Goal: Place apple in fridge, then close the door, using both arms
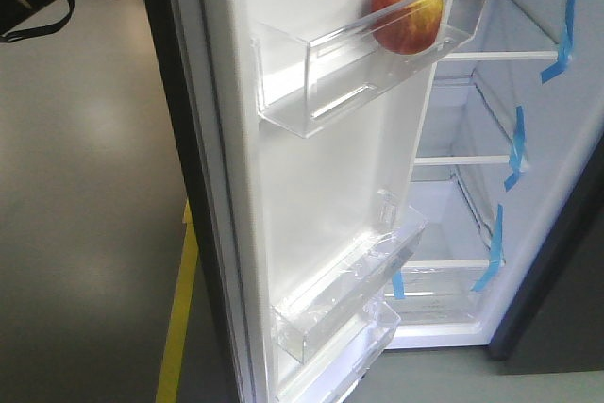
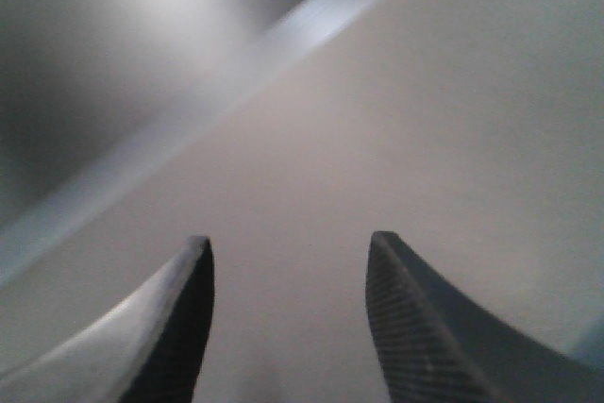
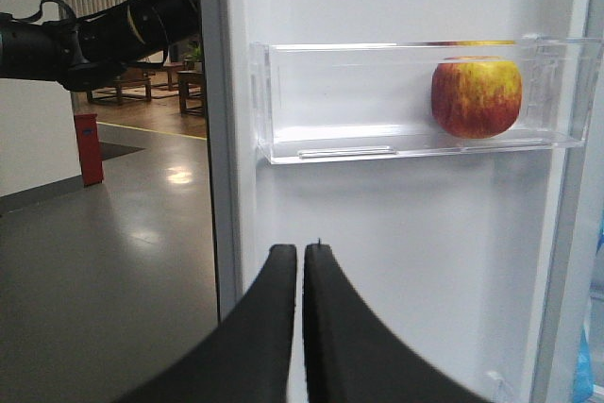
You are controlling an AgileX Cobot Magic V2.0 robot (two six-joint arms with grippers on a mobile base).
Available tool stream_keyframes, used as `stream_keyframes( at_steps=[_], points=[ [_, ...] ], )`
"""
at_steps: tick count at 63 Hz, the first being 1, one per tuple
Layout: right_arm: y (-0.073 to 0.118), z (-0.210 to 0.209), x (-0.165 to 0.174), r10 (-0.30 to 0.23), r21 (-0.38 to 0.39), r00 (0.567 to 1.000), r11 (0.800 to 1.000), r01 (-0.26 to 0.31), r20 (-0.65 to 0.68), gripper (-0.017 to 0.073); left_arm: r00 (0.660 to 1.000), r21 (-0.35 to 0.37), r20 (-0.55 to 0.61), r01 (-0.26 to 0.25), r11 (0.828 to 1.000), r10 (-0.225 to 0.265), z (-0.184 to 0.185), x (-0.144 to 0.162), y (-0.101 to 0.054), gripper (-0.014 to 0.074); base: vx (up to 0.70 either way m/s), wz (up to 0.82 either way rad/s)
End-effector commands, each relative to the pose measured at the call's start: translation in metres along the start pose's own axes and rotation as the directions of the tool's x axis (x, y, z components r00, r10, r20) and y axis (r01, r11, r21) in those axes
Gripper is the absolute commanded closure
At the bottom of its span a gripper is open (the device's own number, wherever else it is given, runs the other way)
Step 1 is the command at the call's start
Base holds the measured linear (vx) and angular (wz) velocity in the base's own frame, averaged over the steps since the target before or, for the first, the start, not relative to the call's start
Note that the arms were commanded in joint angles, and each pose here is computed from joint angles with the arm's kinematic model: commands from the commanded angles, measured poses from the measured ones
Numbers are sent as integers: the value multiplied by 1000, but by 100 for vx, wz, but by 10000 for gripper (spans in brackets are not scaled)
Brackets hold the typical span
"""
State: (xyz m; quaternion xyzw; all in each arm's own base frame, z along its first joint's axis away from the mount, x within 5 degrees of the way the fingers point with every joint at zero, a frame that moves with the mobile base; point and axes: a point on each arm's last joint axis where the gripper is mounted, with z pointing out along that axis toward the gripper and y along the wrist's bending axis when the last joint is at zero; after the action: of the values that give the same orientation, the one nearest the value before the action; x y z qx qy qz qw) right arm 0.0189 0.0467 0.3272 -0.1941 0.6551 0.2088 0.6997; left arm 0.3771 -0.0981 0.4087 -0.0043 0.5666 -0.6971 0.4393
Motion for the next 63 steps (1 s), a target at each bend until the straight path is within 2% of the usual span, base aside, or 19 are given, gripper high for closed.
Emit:
stream_keyframes(
  at_steps=[1,9,20,30,36,43,50,56,63],
  points=[
    [-4,1,-11,15,44,998,999,-18,61,524,993,226,-112,-6,974,33,14,21,-50,224,0,0],
    [-6,0,-13,14,66,997,998,-19,78,510,971,265,-237,33,964,32,35,58,-59,224,0,0],
    [-10,0,-15,9,105,994,994,-21,108,493,916,278,-396,49,959,68,55,105,-69,224,0,0],
    [-19,0,-19,-27,195,990,981,0,140,458,915,268,-396,35,963,77,53,103,-67,224,0,0],
    [-29,7,-21,-41,258,990,966,6,133,407,927,250,-362,-1,968,95,47,90,-62,224,0,0],
    [-47,22,-22,-56,344,994,939,22,91,304,938,223,-313,-81,971,150,37,70,-53,224,0,0],
    [-69,43,-25,-68,436,997,899,42,45,174,938,156,-288,-153,976,193,25,52,-42,224,0,0],
    [-90,64,-32,-66,511,998,858,48,18,78,930,86,-287,-216,973,232,13,36,-32,224,0,0],
    [-115,91,-41,-83,590,996,804,74,-12,22,920,30,-293,-263,964,260,0,24,-24,224,0,0]
  ],
)
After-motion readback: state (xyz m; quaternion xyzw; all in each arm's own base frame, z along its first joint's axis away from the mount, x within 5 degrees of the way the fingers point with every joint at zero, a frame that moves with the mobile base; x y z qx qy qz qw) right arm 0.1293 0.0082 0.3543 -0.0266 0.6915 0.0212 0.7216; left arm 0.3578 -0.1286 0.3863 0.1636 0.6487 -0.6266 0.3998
